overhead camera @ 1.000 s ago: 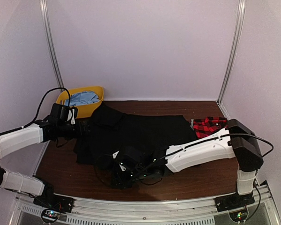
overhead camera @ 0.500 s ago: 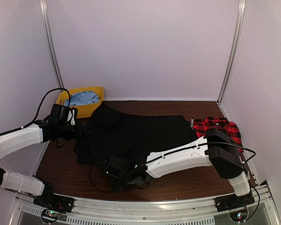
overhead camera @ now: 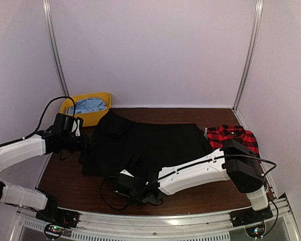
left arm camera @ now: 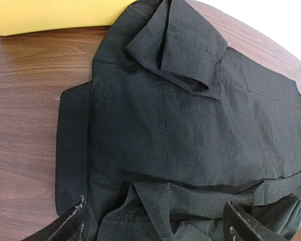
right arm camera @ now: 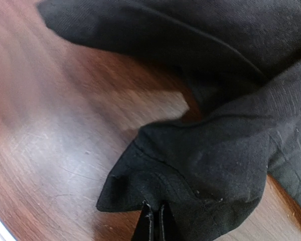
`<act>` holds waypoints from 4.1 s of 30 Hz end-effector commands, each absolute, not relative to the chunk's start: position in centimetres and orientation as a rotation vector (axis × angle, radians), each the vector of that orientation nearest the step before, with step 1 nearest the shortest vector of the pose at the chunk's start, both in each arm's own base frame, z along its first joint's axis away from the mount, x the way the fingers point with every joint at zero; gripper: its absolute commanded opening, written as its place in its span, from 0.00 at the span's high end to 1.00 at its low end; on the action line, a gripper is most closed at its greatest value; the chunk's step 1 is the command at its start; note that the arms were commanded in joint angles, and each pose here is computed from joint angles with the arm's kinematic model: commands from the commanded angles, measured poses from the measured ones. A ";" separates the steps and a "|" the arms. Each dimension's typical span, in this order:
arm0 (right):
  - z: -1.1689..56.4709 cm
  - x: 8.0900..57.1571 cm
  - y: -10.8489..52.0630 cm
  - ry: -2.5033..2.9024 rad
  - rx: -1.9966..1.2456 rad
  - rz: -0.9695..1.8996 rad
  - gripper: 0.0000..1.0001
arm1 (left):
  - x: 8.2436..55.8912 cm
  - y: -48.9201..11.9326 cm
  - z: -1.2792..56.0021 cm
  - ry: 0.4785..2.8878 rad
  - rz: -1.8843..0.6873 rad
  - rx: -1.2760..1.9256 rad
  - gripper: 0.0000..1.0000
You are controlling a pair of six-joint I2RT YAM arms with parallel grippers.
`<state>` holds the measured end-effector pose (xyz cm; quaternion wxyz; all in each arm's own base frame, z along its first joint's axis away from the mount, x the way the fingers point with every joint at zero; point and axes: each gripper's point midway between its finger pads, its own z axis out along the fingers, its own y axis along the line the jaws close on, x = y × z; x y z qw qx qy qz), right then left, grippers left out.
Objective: Fold and stack the long sleeve shirts
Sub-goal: Pick up the sleeve from the center of the board, then pass from the right arm to the left
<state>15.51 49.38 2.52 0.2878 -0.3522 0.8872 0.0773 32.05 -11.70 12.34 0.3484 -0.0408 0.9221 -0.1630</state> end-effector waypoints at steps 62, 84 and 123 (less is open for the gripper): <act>31.6 35.5 49.7 1.886 0.053 1.772 1.00 | 32.1 -24.8 25.8 1.842 -0.703 0.681 0.09; 30.4 35.1 49.4 1.888 0.108 1.838 1.00 | 34.4 -29.1 27.4 1.648 -0.642 0.752 0.29; 31.3 33.8 41.7 1.888 0.001 1.520 0.43 | 39.5 -25.1 34.6 1.677 -0.416 0.888 1.00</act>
